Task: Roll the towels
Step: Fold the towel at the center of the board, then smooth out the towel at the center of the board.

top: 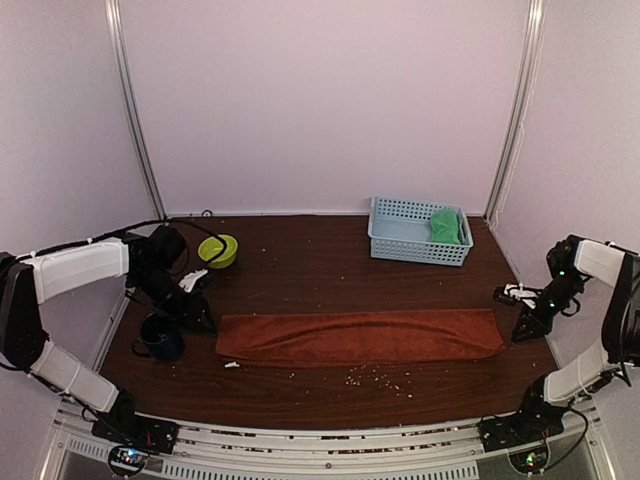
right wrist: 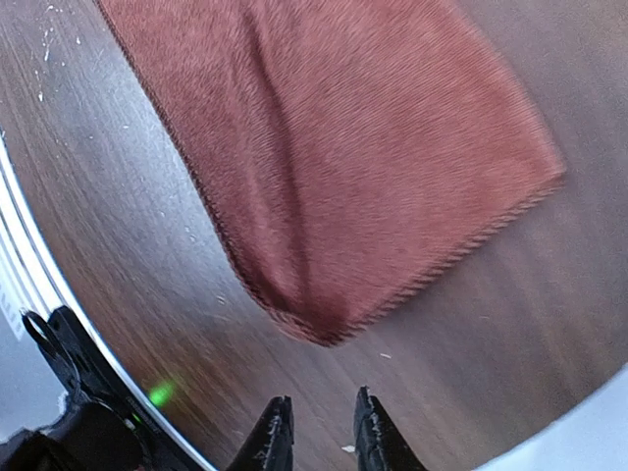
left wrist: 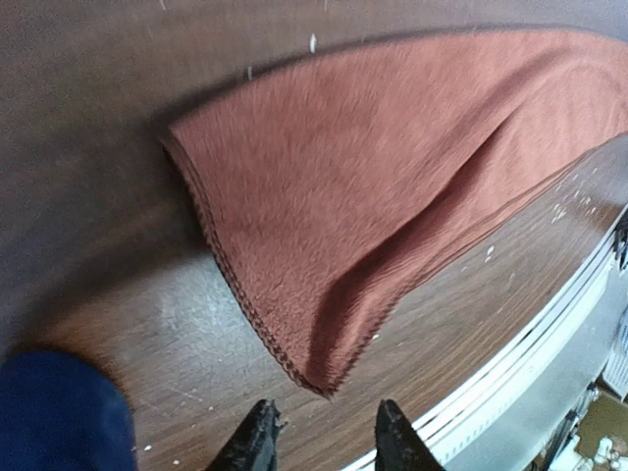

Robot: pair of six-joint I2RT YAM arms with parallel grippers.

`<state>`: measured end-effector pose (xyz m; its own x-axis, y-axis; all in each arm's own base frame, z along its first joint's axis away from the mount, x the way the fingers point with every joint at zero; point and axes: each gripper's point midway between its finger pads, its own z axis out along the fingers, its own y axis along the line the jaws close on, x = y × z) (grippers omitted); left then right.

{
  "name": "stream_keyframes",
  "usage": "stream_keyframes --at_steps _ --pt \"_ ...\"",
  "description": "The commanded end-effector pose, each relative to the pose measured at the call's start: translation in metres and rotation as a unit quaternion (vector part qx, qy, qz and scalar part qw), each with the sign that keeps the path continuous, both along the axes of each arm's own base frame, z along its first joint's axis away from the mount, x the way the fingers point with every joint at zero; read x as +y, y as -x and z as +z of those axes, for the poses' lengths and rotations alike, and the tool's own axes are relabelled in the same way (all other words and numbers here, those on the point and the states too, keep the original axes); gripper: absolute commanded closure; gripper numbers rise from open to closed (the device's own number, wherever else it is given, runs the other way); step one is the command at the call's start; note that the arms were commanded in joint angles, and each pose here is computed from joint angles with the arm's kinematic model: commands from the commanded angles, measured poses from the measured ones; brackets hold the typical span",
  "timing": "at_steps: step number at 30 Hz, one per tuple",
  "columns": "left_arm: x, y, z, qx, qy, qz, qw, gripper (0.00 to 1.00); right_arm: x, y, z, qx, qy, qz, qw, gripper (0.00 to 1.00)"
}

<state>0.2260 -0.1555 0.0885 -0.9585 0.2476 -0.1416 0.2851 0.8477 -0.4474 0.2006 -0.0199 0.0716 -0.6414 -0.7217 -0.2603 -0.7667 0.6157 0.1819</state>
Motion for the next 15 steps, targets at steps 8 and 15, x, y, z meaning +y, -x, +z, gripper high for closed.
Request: stream_keyframes --at_steps 8,15 --pt "-0.033 -0.075 0.032 -0.094 0.036 -0.006 0.995 0.79 0.005 -0.075 0.027 -0.076 -0.055 -0.076 0.993 0.7" --pt "-0.068 -0.092 -0.017 -0.063 0.024 -0.038 0.997 0.95 0.035 -0.118 0.002 -0.074 -0.057 -0.097 0.991 0.75"
